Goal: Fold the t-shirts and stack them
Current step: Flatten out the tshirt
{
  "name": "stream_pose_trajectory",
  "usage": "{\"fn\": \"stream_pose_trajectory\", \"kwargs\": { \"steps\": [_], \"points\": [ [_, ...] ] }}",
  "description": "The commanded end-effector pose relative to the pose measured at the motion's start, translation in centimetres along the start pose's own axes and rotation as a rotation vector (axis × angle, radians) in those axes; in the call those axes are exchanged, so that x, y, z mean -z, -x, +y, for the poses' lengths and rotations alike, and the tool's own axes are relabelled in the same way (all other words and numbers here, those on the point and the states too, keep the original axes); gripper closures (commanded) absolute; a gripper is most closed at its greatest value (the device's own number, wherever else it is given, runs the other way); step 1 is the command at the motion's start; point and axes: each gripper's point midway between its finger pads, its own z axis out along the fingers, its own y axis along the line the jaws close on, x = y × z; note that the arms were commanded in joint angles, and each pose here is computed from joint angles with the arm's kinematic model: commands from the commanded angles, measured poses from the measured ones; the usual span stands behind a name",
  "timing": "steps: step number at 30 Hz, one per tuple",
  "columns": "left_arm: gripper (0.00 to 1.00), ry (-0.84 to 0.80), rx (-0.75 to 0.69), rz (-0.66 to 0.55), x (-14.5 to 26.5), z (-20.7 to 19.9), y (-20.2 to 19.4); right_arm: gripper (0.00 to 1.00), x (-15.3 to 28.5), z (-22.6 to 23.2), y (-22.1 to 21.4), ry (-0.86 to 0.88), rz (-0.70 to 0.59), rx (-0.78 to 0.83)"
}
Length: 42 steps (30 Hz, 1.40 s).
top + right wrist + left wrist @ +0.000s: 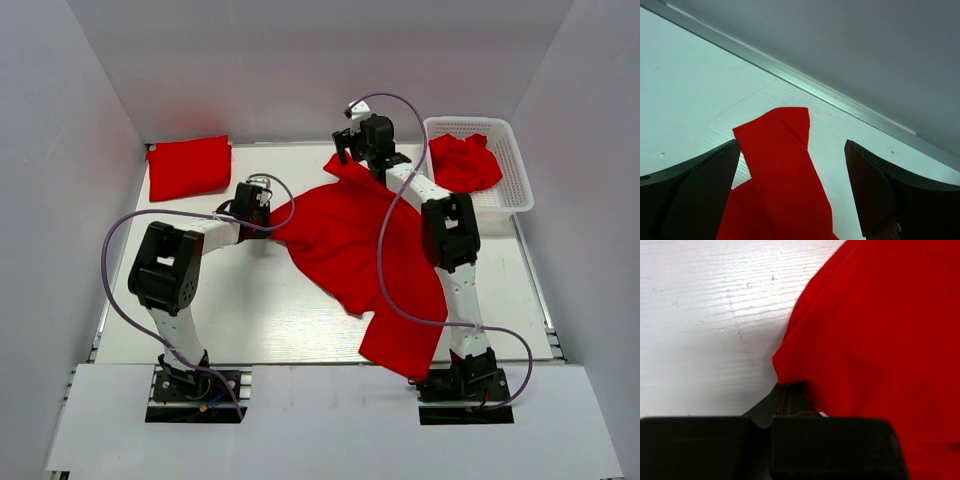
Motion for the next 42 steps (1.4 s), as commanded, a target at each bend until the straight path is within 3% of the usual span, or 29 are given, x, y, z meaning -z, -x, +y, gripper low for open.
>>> {"fn": "stream_pose_trajectory", "kwargs": {
  "steps": [1, 10, 17, 21, 28, 32, 35, 38, 39, 42],
  "points": [
    [1.00, -0.053, 0.009, 0.050, 1.2, -0.7, -1.5, 0.10, -1.8, 1.0, 3.9, 0.030, -0.146, 0.056],
    [1.00, -0.079, 0.000, 0.075, 1.3, -1.0, -2.2, 0.10, -4.7, 5.7, -1.3, 0.138, -0.080, 0.118],
    [1.00, -0.096, 0.001, 0.079, 1.6, -1.3, -2.4, 0.10, -5.4, 6.3, -5.5, 0.138, 0.030, 0.096],
    [1.00, -0.096, 0.010, 0.091, 1.8, -0.9, -2.8, 0.10, -5.6, 5.3, -5.2, 0.099, 0.050, 0.090],
    [1.00, -0.096, 0.008, 0.049, 3.3, -1.0, -1.5, 0.10, -4.0, 5.4, -9.6, 0.122, 0.257, 0.100],
    [1.00, -0.088, 0.008, 0.034, 3.8, -0.8, -1.3, 0.18, -2.0, 5.7, -13.0, 0.148, 0.413, 0.087],
    [1.00, -0.088, 0.008, 0.036, 3.9, -0.7, -1.7, 0.22, -1.7, 6.2, -13.3, 0.166, 0.426, 0.095],
    [1.00, -0.089, 0.008, 0.034, 4.1, -0.7, -1.8, 0.46, -1.8, 6.1, -12.3, 0.148, 0.395, 0.083],
    [1.00, -0.080, 0.008, 0.029, 4.3, -0.5, -1.9, 0.66, -1.9, 4.9, -12.2, 0.106, 0.393, 0.071],
    [1.00, -0.083, 0.008, 0.019, 4.6, -0.6, -1.6, 0.66, -2.8, 5.2, -9.0, 0.064, 0.270, -0.006]
  ]
}}
